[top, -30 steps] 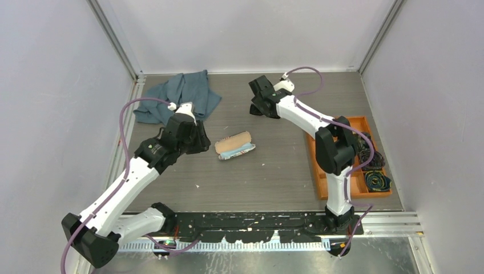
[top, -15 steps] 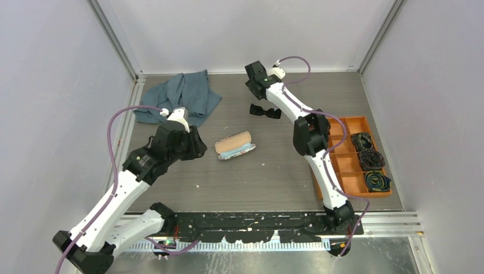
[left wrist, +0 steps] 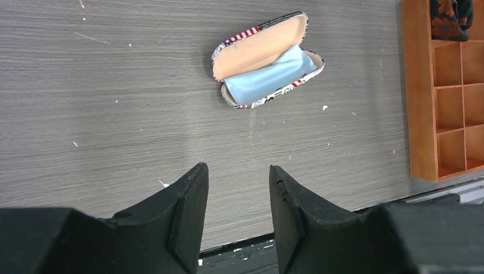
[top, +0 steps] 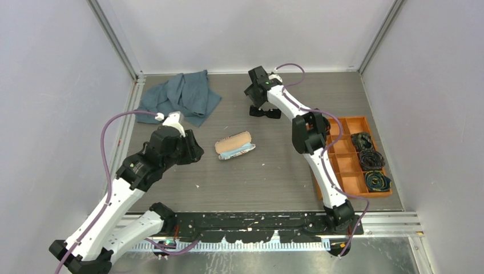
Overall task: Organize the sunglasses
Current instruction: Adjust the sunglasses at the center of the board, then pick up the sunglasses from the center of the board, then place the sunglasses in the sunglasses case.
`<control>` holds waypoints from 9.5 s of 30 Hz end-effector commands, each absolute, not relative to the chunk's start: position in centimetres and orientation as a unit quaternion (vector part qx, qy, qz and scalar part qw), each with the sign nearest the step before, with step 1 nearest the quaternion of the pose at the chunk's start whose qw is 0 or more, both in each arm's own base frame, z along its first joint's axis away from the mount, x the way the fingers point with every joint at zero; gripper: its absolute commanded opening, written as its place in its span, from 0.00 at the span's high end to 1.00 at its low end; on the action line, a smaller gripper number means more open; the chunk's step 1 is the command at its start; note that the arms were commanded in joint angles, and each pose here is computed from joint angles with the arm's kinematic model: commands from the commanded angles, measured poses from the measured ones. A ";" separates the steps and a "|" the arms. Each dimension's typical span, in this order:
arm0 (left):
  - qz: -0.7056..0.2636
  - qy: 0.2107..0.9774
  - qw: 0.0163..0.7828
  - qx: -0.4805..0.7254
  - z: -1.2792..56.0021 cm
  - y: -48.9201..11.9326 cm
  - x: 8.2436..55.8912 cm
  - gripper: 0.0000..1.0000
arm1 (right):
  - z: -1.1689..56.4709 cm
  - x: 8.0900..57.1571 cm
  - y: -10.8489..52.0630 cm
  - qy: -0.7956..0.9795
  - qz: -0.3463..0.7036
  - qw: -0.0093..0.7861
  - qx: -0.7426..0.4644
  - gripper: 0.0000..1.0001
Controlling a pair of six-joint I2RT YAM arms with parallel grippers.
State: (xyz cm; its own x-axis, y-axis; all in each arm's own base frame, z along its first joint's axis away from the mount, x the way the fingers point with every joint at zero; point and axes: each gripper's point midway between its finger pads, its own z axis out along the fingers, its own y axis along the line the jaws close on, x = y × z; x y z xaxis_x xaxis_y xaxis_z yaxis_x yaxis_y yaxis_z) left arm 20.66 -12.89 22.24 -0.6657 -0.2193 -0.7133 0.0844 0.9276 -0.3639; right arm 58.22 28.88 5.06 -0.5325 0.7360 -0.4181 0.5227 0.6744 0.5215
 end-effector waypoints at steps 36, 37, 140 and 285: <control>-0.211 0.891 0.400 -0.042 22.4 -13.7 20.4 0.55 | 9.3 45.3 21.2 0.859 0.094 0.309 0.398 0.33; -0.211 0.891 0.399 -0.042 22.4 -13.7 20.3 0.56 | 9.2 45.4 21.2 0.859 0.093 0.311 0.396 0.33; -0.228 0.904 0.360 -0.033 20.3 -15.0 19.9 0.55 | 9.3 42.2 22.5 0.962 0.038 0.271 0.001 0.87; -0.220 0.929 0.280 -0.104 18.4 -12.9 20.7 0.52 | 10.3 29.2 34.3 0.564 -0.088 0.448 -0.688 0.17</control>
State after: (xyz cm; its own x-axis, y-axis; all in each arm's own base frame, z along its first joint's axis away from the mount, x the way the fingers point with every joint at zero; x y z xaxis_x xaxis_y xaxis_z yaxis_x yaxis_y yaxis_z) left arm 20.21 -12.54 17.20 -0.8424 -0.3052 -0.4441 -0.0966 0.8963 -0.4328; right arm 28.75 33.88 6.17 0.3368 -0.8780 -0.3400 -0.7525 -0.0340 -0.6578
